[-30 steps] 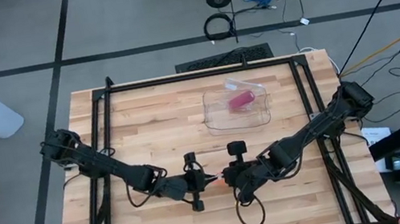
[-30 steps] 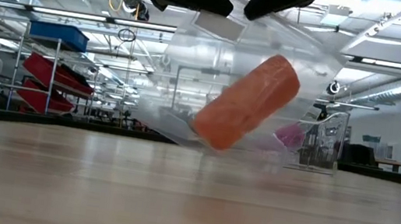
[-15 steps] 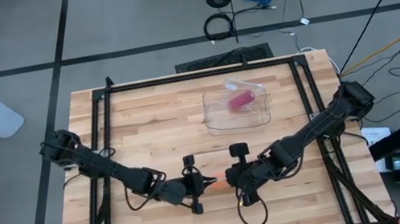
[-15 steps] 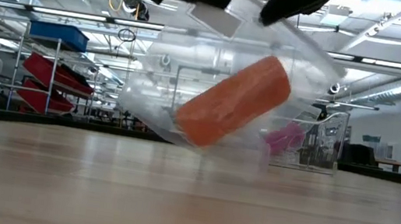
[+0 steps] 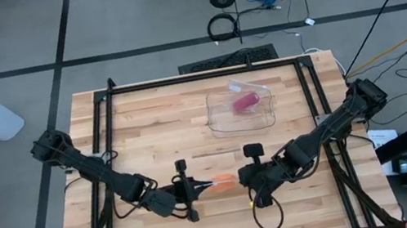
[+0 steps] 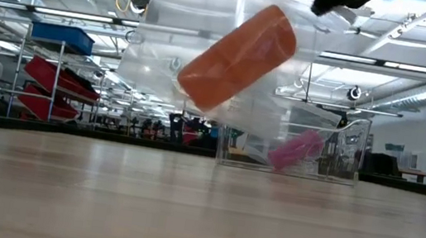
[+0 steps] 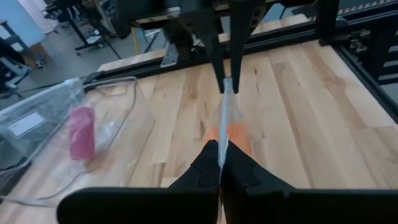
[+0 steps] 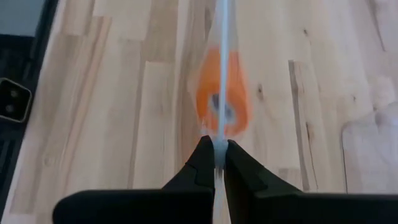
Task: Roll bandage
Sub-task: Close the transparent zip bag, then adjust the transparent zip bag with the bandage
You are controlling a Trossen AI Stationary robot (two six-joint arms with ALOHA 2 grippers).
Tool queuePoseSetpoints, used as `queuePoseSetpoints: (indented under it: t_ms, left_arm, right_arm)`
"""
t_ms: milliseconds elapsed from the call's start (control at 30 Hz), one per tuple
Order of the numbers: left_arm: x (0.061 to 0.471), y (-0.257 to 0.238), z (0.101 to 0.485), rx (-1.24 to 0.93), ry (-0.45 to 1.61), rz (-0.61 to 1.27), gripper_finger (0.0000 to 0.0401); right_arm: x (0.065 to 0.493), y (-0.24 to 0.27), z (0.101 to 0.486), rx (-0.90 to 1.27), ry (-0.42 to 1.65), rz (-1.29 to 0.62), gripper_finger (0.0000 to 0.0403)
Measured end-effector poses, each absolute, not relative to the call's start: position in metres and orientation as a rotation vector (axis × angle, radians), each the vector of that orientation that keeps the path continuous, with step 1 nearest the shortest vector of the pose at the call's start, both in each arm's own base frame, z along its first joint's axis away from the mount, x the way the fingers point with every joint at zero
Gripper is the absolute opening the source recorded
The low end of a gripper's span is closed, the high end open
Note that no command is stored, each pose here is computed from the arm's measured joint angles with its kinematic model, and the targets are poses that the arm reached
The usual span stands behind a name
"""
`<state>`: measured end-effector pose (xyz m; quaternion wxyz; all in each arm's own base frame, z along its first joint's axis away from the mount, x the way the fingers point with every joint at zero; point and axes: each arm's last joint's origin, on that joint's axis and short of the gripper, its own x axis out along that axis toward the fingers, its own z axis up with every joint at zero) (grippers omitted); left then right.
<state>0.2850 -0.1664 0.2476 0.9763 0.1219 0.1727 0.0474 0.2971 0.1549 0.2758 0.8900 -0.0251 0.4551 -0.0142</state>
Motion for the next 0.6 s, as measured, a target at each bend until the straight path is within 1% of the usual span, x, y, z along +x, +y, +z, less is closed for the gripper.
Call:
queuePoseSetpoints:
  t_ms: [233, 333, 433, 500, 533, 600]
  left_arm:
    - [0.28, -0.166, 0.252, 0.252, 0.348, 0.114, 0.0]
    - [0.28, -0.166, 0.252, 0.252, 0.348, 0.115, 0.0]
    - [0.28, -0.165, 0.252, 0.25, 0.348, 0.128, 0.0]
    - [0.277, -0.166, 0.254, 0.252, 0.341, 0.14, 0.0]
    - [0.275, -0.168, 0.256, 0.255, 0.334, 0.147, 0.0]
    - [0.269, -0.169, 0.259, 0.273, 0.333, 0.178, 0.0]
  right_arm:
    - [0.291, 0.159, 0.274, -0.038, 0.973, -0.053, 0.0002]
    - [0.29, 0.161, 0.274, -0.074, 0.974, -0.032, 0.0007]
    - [0.287, 0.161, 0.273, -0.072, 1.0, -0.03, 0.0031]
    - [0.276, 0.16, 0.27, -0.083, 1.08, -0.03, 0.0055]
    - [0.273, 0.162, 0.272, -0.069, 1.074, -0.037, 0.0068]
    - [0.262, 0.162, 0.28, -0.078, 1.054, -0.115, 0.0094]
